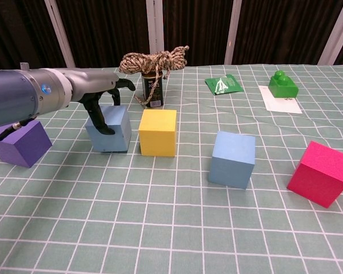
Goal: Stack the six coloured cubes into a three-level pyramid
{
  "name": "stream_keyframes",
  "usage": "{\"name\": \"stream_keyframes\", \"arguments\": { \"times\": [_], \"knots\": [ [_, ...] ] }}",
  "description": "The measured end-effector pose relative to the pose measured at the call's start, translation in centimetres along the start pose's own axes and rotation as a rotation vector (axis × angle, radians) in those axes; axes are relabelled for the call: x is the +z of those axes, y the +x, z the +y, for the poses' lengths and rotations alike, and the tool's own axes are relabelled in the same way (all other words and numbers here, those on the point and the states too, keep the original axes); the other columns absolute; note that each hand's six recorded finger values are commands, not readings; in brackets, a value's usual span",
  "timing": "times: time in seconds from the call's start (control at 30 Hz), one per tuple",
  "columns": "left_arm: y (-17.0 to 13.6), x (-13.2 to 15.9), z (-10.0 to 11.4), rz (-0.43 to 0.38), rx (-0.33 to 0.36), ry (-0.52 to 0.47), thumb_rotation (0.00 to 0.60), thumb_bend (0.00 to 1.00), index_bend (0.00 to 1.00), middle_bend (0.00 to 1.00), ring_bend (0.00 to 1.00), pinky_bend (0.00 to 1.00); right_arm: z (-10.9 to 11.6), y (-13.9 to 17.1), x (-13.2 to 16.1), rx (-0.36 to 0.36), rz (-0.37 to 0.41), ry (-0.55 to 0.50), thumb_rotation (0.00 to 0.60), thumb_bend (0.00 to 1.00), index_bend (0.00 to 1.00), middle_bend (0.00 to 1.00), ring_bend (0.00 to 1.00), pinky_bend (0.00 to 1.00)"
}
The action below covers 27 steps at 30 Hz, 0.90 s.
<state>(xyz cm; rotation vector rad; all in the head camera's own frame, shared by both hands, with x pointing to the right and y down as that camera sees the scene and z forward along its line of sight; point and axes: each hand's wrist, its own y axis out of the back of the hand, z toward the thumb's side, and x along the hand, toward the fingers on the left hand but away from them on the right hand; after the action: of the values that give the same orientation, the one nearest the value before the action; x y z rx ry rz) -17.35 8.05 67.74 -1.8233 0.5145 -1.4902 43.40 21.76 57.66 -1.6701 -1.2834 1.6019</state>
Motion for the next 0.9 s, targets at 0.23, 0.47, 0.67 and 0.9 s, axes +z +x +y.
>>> {"name": "stream_keyframes", "arguments": {
  "times": [0.23, 0.47, 0.67, 0.9],
  "knots": [
    [0.2, 0.5, -0.2, -0.012, -0.004, -0.004, 0.6, 0.36, 0.06, 0.33, 0.03, 0.03, 0.0, 0.0, 0.0, 0.001, -0.001, -0.003, 0.6, 0.16, 0.0, 0.0, 0.0, 0.0],
    [0.5, 0.9, -0.3, -0.02, -0.004, -0.005, 0.6, 0.36, 0.07, 0.33, 0.03, 0.03, 0.0, 0.0, 0.0, 0.004, -0.002, -0.004, 0.6, 0.16, 0.0, 0.0, 0.0, 0.0],
    [0.6, 1.2, -0.4, -0.032, -0.008, -0.002, 0.6, 0.36, 0.06, 0.33, 0.03, 0.03, -0.1, -0.1, -0.1, 0.006, -0.004, -0.006, 0.6, 0.16, 0.0, 0.0, 0.0, 0.0],
    [0.7, 1.7, -0.4, -0.043, -0.004, 0.002, 0.6, 0.36, 0.07, 0.33, 0.03, 0.03, -0.1, -0.1, -0.1, 0.007, -0.005, -0.009, 0.6, 0.16, 0.0, 0.0, 0.0, 0.0]
  ]
}}
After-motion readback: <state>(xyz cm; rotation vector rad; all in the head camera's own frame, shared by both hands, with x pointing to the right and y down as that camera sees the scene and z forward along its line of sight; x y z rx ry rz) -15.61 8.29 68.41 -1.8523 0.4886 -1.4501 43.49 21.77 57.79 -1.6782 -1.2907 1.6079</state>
